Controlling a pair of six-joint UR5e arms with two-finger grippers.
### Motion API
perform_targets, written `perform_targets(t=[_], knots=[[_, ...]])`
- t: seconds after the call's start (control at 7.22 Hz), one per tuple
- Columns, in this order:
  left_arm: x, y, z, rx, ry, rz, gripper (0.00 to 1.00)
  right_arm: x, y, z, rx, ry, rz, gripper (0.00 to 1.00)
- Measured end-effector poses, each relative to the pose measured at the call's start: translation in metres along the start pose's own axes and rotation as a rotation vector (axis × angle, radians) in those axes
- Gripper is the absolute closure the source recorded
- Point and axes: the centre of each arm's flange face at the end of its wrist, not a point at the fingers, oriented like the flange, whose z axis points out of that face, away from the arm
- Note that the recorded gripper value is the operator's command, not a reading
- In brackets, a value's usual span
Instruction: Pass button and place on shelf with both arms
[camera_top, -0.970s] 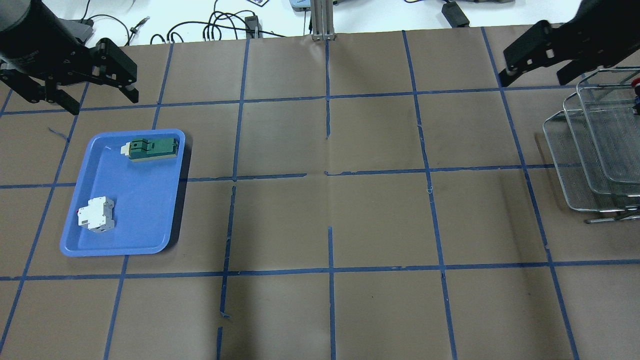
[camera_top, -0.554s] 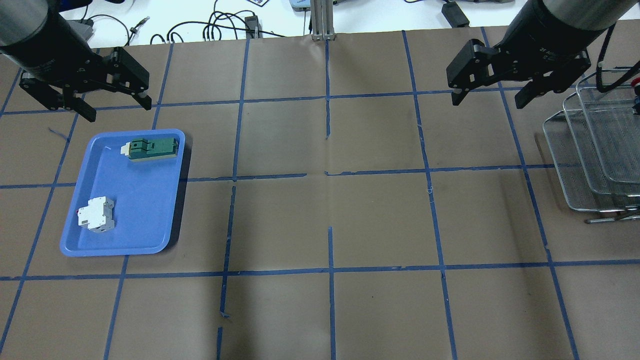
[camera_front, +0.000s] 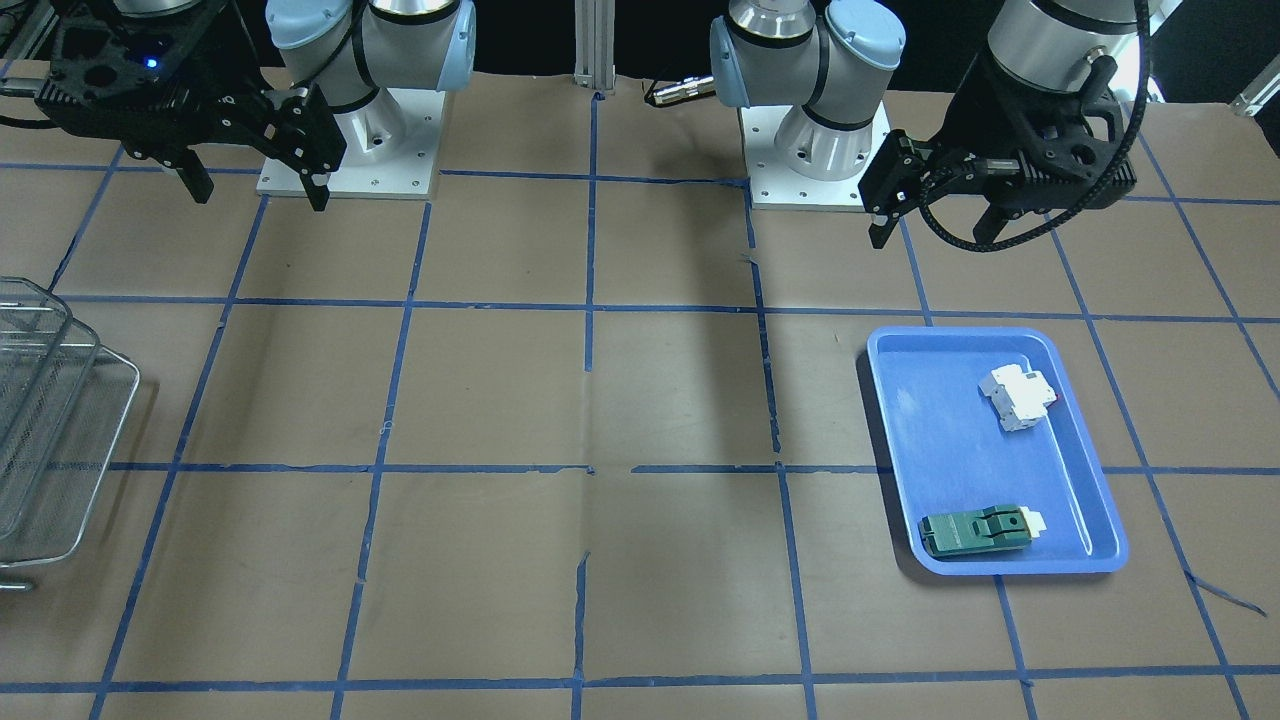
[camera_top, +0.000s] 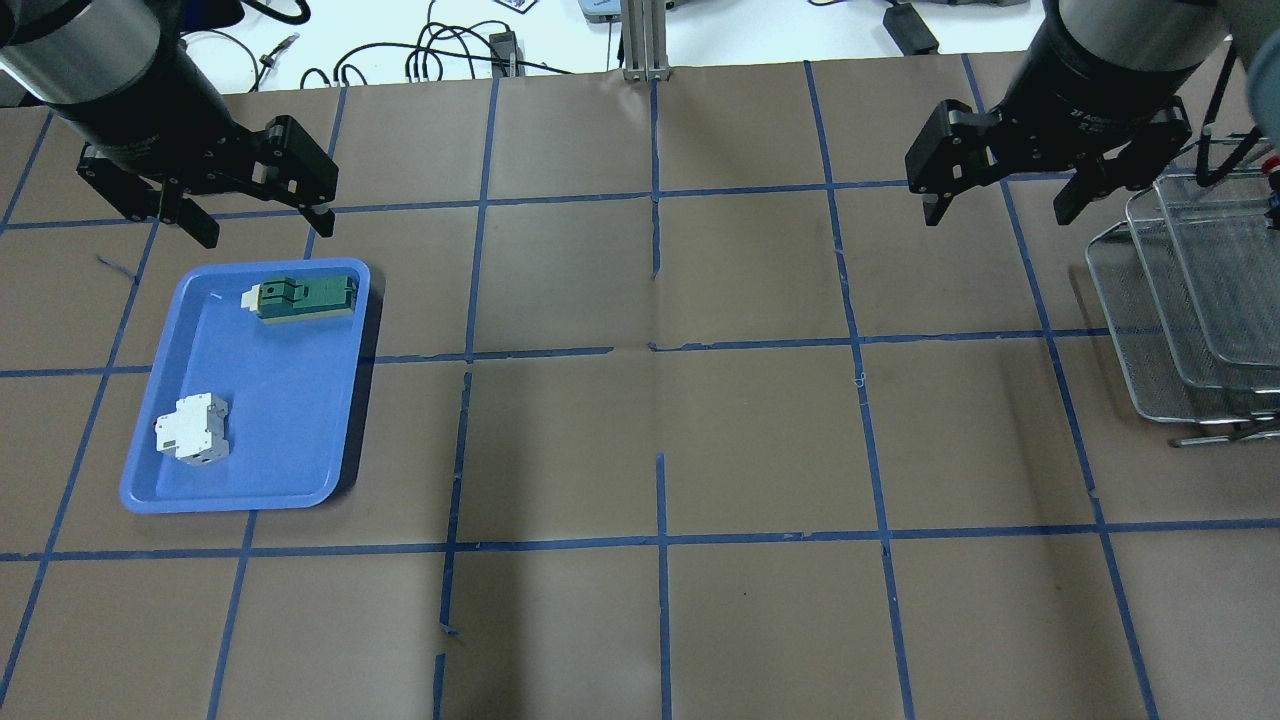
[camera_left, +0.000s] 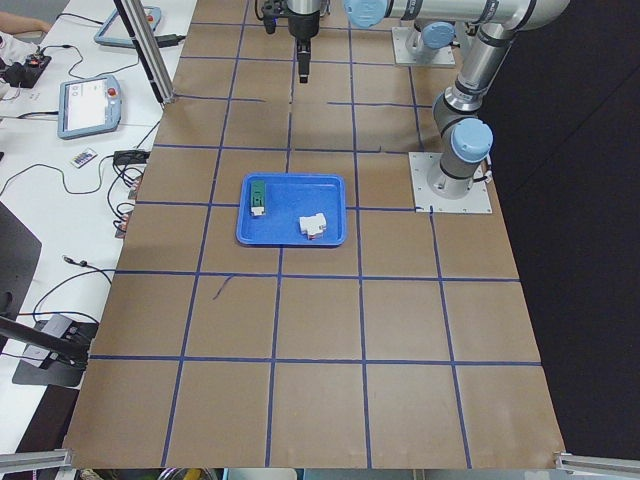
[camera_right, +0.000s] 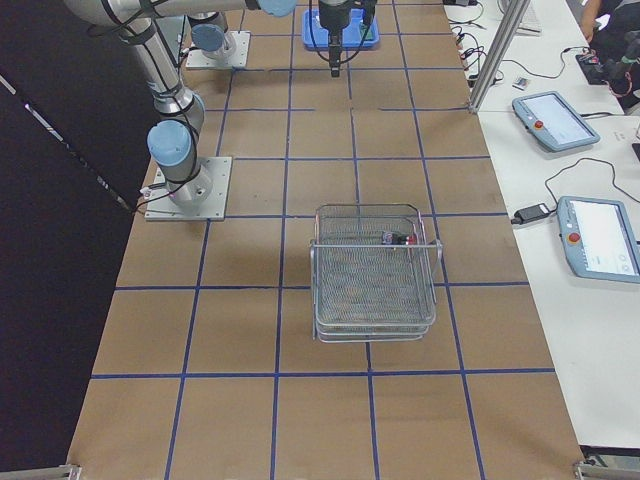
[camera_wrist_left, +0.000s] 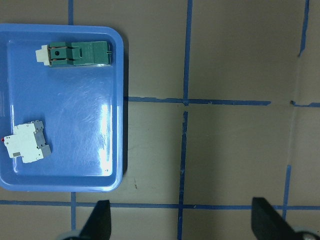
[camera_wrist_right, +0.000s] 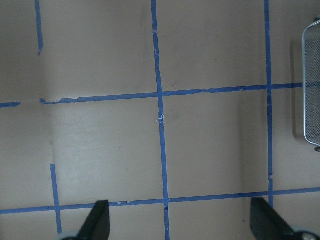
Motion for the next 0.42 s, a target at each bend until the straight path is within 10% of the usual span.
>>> perform_targets(t=[0.42], knots=[[-0.0026, -0.002, 0.0071, 0.028, -0.002, -0.006, 0.0, -0.0008, -0.0018, 0.0014, 0.0, 0.001, -0.005, 0.0]])
